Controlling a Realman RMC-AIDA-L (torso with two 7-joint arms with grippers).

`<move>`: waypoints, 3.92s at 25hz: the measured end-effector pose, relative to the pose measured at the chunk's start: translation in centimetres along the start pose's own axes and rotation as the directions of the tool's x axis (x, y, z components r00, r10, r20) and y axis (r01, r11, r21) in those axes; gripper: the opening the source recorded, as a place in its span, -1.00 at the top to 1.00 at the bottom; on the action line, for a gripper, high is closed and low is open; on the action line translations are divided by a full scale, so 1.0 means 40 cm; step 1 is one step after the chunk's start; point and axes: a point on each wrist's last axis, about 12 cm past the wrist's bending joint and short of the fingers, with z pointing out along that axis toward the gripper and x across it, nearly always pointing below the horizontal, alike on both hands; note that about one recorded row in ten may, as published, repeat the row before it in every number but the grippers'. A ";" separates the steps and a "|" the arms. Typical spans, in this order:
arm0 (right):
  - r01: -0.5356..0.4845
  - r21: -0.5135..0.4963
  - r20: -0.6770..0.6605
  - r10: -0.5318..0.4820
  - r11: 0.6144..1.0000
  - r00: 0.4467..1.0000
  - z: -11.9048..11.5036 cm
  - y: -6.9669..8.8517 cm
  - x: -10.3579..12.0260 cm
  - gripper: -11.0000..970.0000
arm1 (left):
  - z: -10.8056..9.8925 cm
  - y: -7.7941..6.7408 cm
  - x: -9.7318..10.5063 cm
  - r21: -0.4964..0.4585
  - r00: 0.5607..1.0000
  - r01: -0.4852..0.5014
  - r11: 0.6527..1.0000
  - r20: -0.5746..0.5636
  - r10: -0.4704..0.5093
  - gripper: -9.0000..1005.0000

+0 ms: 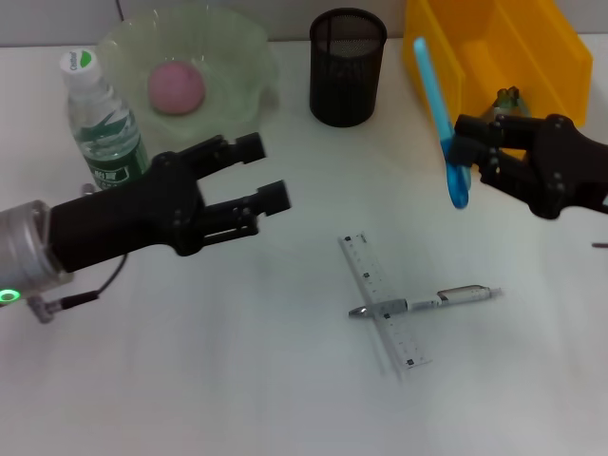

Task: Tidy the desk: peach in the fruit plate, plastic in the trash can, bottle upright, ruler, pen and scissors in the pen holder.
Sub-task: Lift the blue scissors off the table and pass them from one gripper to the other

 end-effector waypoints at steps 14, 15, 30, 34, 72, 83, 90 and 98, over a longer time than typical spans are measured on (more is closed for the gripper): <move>0.021 -0.119 0.006 -0.021 0.993 1.000 0.032 0.032 0.018 0.51 | 0.096 -0.009 0.002 0.102 0.991 0.103 0.989 0.073 -0.111 -0.66; 0.021 -0.119 0.006 -0.021 0.993 1.000 0.032 0.032 0.018 0.51 | 0.100 -0.010 0.000 0.110 0.991 0.101 0.989 0.075 -0.110 -0.66; -0.063 -0.184 0.009 0.066 0.981 0.998 0.078 0.045 0.038 0.51 | 0.118 -0.014 -0.009 0.148 0.991 0.085 0.985 0.086 -0.098 -0.60; -0.071 -0.189 0.006 0.074 0.979 0.997 0.083 0.046 0.041 0.51 | 0.126 -0.018 -0.007 0.159 0.991 0.080 0.984 0.092 -0.095 -0.57; -0.088 -0.210 -0.010 0.087 0.974 0.996 0.099 0.050 0.043 0.51 | 0.146 -0.020 0.000 0.166 0.993 0.053 0.985 0.091 -0.069 -0.07; -0.087 -0.211 -0.010 0.087 0.973 0.996 0.100 0.050 0.043 0.51 | 0.147 -0.020 0.000 0.167 0.994 0.053 0.985 0.090 -0.069 0.13; -0.088 -0.215 -0.008 0.088 0.973 0.996 0.100 0.051 0.043 0.51 | 0.147 -0.020 0.000 0.167 0.994 0.053 0.985 0.089 -0.069 0.22; -0.088 -0.216 -0.008 0.088 0.972 0.996 0.100 0.051 0.043 0.51 | 0.146 -0.020 0.001 0.164 0.994 0.054 0.985 0.087 -0.069 0.26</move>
